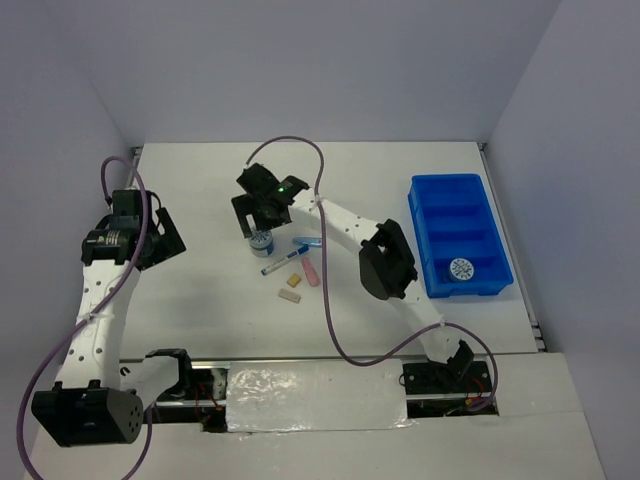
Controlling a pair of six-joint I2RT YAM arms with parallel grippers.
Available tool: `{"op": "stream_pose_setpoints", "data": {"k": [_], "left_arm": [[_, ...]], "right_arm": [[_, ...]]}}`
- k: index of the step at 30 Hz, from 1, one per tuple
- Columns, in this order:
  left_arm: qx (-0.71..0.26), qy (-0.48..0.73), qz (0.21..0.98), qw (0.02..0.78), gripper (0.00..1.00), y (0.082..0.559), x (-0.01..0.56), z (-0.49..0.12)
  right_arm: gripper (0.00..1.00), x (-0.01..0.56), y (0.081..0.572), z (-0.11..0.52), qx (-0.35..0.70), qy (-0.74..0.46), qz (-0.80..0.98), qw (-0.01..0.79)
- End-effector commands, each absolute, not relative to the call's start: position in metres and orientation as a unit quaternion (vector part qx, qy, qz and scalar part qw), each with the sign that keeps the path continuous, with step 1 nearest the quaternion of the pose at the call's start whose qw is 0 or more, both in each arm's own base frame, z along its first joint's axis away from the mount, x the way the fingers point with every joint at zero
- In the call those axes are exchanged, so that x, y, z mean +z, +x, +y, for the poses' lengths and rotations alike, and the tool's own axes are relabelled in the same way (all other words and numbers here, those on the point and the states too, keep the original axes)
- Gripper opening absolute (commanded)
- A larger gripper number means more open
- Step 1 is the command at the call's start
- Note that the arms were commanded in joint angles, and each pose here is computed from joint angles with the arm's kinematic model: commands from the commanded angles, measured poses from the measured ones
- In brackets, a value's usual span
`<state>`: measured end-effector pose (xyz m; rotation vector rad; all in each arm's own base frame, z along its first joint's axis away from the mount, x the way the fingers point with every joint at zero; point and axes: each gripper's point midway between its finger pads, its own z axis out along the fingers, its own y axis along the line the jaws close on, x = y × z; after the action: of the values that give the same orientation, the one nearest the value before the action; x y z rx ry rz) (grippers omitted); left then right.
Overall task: Sort the stationery into containers
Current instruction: Pick up the stationery from the center of the board.
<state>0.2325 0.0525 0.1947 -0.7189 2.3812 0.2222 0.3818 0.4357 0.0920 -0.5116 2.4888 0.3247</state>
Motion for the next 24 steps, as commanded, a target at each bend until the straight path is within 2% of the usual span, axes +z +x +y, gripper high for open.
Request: {"op": "stream_pose_setpoints", "data": {"k": [1, 7, 13, 18, 19, 20, 22, 24], "left_arm": [[0.082, -0.249, 0.91, 0.321, 0.99, 0.231, 0.2, 0.052], [0.064, -0.24, 0.916, 0.315, 0.99, 0.239, 0.196, 0.045], [0.048, -0.23, 0.923, 0.305, 0.99, 0.242, 0.186, 0.038], [0.041, -0.225, 0.924, 0.307, 0.99, 0.243, 0.186, 0.034], [0.041, -0.224, 0.924, 0.308, 0.99, 0.243, 0.187, 0.034], [0.04, -0.22, 0.924, 0.309, 0.99, 0.243, 0.188, 0.033], [0.038, -0.217, 0.925, 0.31, 0.99, 0.244, 0.187, 0.031], [0.037, -0.214, 0.926, 0.308, 0.99, 0.243, 0.185, 0.03]], "right_arm": [[1.0, 0.131, 0.372, 0.468, 0.176, -0.238, 0.9, 0.32], [1.0, 0.097, 0.365, 0.466, 0.148, -0.233, 0.913, 0.3], [1.0, 0.097, 0.368, 0.469, 0.152, -0.237, 0.909, 0.309], [0.96, 0.077, 0.375, 0.466, 0.123, -0.246, 0.913, 0.303], [0.92, 0.076, 0.376, 0.465, 0.121, -0.246, 0.912, 0.305], [0.8, 0.076, 0.378, 0.465, 0.121, -0.247, 0.91, 0.31], [0.65, 0.088, 0.382, 0.471, 0.136, -0.247, 0.902, 0.328], [0.6, 0.089, 0.381, 0.471, 0.14, -0.252, 0.898, 0.332]]}}
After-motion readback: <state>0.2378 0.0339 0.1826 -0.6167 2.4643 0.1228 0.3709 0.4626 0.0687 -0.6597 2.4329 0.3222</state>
